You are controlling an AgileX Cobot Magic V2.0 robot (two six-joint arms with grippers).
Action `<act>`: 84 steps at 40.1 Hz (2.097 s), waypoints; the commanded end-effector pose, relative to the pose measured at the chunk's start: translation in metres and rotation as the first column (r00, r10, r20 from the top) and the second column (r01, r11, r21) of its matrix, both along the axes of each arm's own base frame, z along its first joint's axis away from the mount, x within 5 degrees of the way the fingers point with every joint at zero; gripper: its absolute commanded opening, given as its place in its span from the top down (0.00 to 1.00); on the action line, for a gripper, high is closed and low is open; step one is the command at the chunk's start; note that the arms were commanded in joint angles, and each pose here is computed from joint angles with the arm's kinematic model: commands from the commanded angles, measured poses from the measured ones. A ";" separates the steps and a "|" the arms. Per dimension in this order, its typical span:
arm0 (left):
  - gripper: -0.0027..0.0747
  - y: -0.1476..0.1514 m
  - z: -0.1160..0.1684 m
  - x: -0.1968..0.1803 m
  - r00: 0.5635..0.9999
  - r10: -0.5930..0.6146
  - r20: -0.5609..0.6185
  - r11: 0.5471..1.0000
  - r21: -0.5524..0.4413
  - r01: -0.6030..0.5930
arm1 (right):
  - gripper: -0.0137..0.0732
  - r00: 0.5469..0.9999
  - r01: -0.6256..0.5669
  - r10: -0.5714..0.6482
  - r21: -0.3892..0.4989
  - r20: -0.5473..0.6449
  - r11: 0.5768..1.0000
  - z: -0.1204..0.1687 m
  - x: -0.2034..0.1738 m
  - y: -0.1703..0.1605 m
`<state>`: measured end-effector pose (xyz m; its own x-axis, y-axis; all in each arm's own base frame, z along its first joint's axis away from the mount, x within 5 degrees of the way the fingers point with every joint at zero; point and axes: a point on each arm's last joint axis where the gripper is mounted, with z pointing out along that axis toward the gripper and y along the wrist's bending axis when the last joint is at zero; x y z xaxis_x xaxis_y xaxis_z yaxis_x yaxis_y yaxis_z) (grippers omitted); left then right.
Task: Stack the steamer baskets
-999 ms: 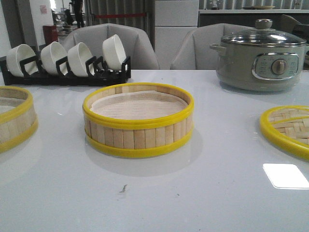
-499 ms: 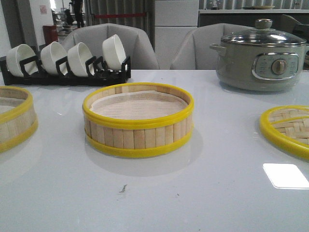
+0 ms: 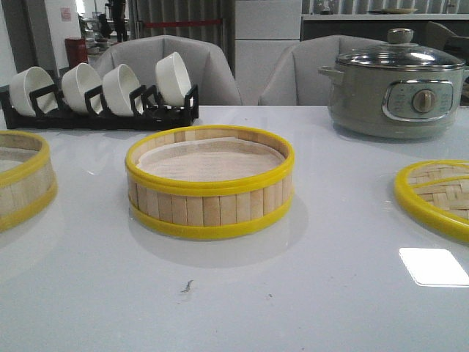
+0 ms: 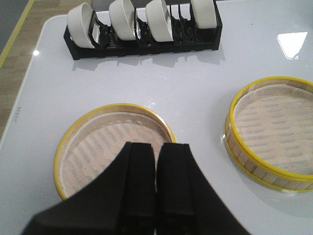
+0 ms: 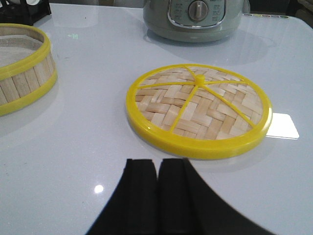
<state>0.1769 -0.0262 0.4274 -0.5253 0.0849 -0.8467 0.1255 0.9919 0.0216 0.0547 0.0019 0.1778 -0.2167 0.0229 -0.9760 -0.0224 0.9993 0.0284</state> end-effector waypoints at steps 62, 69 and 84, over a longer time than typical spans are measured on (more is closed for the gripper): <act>0.86 -0.010 0.019 0.013 0.988 -0.030 0.152 0.992 -0.114 0.047 | 0.78 0.989 0.003 -0.003 0.000 0.146 1.000 0.016 0.000 0.000; 0.86 -0.010 0.018 0.013 0.988 -0.030 0.150 0.992 -0.114 0.047 | 0.78 0.972 0.003 -0.013 0.044 0.233 0.999 0.024 0.000 0.000; 0.86 -0.010 0.018 0.013 0.988 -0.029 0.151 0.993 -0.110 0.046 | 0.78 0.900 -0.015 -0.042 0.126 0.435 0.992 0.047 -0.003 -0.001</act>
